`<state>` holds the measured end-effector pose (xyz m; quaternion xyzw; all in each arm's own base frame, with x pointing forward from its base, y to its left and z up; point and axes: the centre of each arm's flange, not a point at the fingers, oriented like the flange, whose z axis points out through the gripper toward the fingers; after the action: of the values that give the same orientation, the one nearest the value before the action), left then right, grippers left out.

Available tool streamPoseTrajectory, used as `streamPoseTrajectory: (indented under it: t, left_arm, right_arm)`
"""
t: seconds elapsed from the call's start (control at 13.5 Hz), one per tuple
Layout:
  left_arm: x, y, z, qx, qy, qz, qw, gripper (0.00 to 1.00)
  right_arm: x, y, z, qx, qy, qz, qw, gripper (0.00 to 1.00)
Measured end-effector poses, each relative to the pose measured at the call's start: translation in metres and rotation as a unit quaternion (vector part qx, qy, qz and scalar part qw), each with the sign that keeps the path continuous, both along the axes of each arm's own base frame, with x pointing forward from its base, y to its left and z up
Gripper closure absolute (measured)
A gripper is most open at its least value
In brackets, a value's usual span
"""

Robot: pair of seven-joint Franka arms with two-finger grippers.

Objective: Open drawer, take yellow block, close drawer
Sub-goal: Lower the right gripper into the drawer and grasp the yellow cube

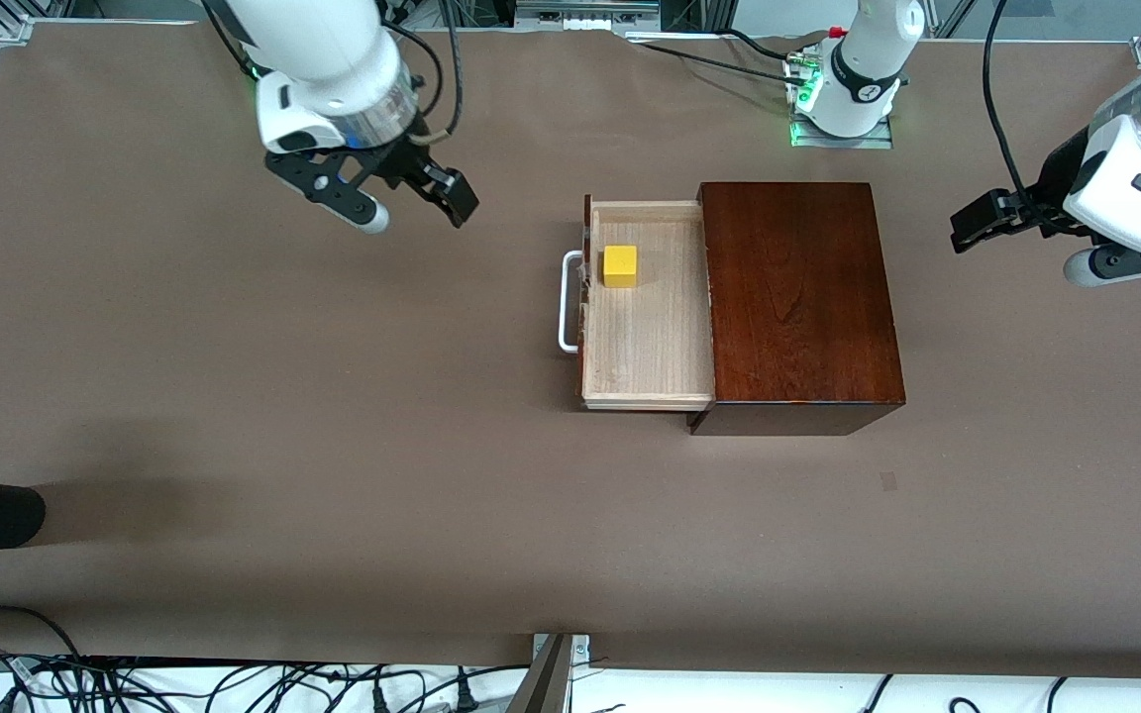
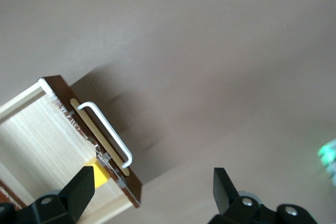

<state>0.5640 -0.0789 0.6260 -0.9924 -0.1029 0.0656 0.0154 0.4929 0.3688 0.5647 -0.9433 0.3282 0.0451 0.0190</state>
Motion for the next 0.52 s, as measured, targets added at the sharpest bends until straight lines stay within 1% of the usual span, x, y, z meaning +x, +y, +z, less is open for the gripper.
streamPoseTrajectory:
  t: [0.07,0.15,0.22,0.37,0.52]
  left_arm:
    - [0.000,0.000,-0.001,0.000,0.000,0.000,1.000,0.00]
    - [0.001,-0.002,-0.001,-0.004,-0.001,-0.001,1.000,0.00]
    - [0.001,-0.004,-0.002,-0.013,-0.004,-0.001,1.000,0.00]
    - [0.000,-0.008,-0.008,-0.017,-0.006,-0.003,1.000,0.00]
    - [-0.006,-0.001,-0.016,-0.010,-0.012,-0.008,1.000,0.00]
  right_arm:
    - [0.001,0.011,-0.010,0.001,0.003,-0.045,0.999,0.00]
    - [0.000,0.025,-0.018,0.005,0.004,-0.091,0.996,0.00]
    - [-0.005,0.043,-0.028,0.009,0.005,-0.139,0.990,0.00]
    - [-0.019,0.081,-0.050,0.014,0.015,-0.224,0.974,0.00]
    - [-0.030,0.114,-0.075,0.022,0.027,-0.302,0.953,0.00]
